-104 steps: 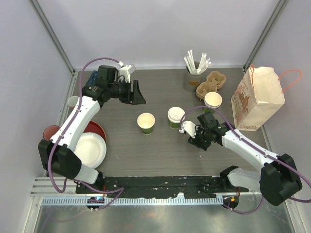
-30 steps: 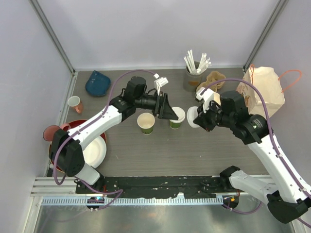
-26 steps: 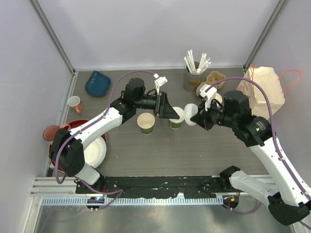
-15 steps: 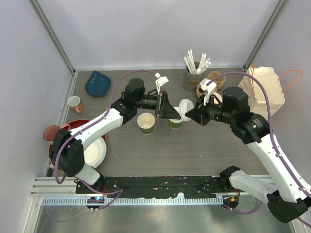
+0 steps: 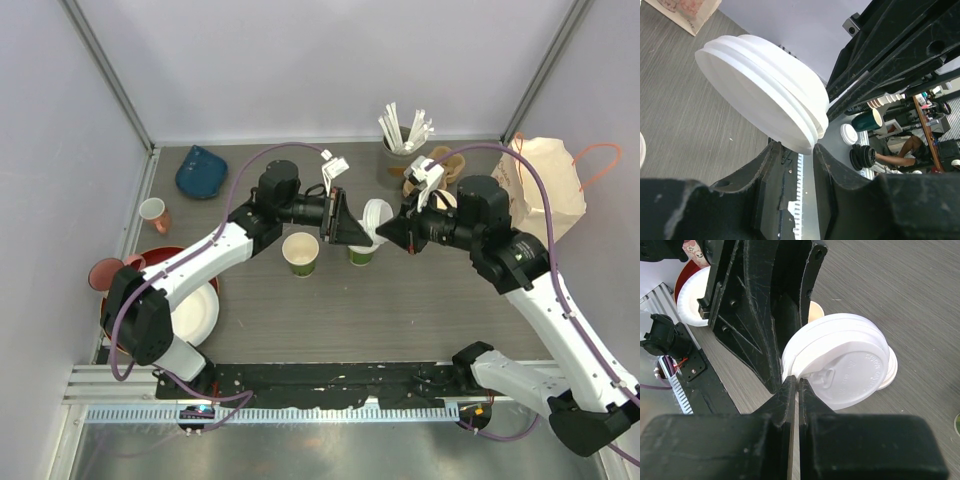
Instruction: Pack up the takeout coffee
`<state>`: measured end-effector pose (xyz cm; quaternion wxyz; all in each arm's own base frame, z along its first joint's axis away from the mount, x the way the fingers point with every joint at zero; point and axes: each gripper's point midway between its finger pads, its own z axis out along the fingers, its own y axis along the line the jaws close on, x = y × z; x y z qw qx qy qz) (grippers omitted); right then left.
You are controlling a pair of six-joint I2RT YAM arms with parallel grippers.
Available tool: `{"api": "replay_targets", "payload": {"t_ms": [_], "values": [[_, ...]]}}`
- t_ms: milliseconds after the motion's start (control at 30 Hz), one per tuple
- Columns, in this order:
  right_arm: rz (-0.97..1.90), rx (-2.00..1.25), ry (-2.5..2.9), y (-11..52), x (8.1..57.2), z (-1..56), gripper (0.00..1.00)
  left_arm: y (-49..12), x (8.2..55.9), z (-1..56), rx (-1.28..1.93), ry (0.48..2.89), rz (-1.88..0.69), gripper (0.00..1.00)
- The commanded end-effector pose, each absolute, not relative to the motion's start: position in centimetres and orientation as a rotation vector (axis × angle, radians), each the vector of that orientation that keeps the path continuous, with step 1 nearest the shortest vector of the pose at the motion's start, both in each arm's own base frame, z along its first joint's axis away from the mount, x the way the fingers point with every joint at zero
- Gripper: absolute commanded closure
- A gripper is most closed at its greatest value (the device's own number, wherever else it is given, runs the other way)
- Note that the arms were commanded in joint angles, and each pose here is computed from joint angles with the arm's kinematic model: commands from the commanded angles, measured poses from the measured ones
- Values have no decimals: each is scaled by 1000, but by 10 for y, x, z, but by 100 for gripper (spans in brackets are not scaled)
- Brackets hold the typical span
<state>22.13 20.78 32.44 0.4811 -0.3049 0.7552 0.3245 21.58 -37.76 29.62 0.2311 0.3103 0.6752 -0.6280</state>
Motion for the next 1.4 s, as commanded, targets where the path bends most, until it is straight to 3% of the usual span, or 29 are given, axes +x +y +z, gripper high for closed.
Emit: {"api": "replay_targets", "payload": {"t_ms": [0,100,200,233,267,933,1133,1367], "values": [[817,-750,1807,214,225,330,99,-374,206,333,924,1728,-1726,62],[827,-757,1808,216,225,329,99,-374,208,332,924,1738,-1712,64],[831,-760,1802,216,224,330,99,-375,211,328,924,1749,-1690,84],[828,-758,1799,215,224,331,99,-375,211,327,924,1752,-1686,97],[821,-756,1807,215,225,329,99,-375,211,326,920,1758,-1686,100],[553,-695,1813,177,237,343,99,-344,234,339,922,1761,-1536,100],[520,-729,1869,174,237,327,99,-275,320,370,671,1697,-1406,100],[532,-761,1908,177,238,310,99,-198,407,310,391,1802,-1285,100]]}}
